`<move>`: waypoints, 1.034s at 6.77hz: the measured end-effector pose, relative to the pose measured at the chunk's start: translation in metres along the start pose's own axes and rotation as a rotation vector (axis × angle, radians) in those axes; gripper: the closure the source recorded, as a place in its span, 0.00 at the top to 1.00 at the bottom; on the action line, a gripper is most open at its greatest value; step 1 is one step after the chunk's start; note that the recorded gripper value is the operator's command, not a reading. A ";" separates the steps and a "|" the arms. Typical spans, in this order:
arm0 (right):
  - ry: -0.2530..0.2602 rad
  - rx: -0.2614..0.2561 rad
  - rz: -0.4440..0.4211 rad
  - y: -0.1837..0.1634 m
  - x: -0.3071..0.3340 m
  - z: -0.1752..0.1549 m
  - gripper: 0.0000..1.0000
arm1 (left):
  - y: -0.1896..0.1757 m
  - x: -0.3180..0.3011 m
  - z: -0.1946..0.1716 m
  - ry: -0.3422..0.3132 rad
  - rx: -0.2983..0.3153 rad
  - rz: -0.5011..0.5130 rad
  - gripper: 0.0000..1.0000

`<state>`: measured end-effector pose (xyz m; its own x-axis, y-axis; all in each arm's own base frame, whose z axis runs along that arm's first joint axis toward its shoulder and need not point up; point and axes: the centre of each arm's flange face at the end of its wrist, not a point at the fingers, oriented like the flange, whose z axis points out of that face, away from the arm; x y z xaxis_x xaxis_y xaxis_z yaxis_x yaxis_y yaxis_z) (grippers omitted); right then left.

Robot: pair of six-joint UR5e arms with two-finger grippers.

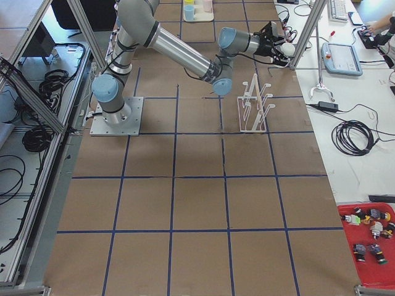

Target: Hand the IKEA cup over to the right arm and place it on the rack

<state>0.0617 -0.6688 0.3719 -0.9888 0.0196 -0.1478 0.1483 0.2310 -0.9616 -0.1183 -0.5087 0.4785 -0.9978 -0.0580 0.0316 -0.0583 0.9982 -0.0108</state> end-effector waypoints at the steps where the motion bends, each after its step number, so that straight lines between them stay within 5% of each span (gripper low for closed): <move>1: 0.019 -0.016 -0.008 0.021 0.004 0.002 0.06 | 0.010 -0.002 0.007 -0.003 -0.018 0.014 0.99; 7: 0.065 -0.088 -0.011 0.097 0.004 0.006 0.07 | 0.086 -0.151 0.080 0.045 -0.115 0.110 0.99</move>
<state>0.0720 -0.6524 0.2761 -0.9897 0.0789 -0.1196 0.1386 0.3157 -0.9387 0.0244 -0.4152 0.3924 -0.9955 0.0494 0.0812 0.0573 0.9935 0.0979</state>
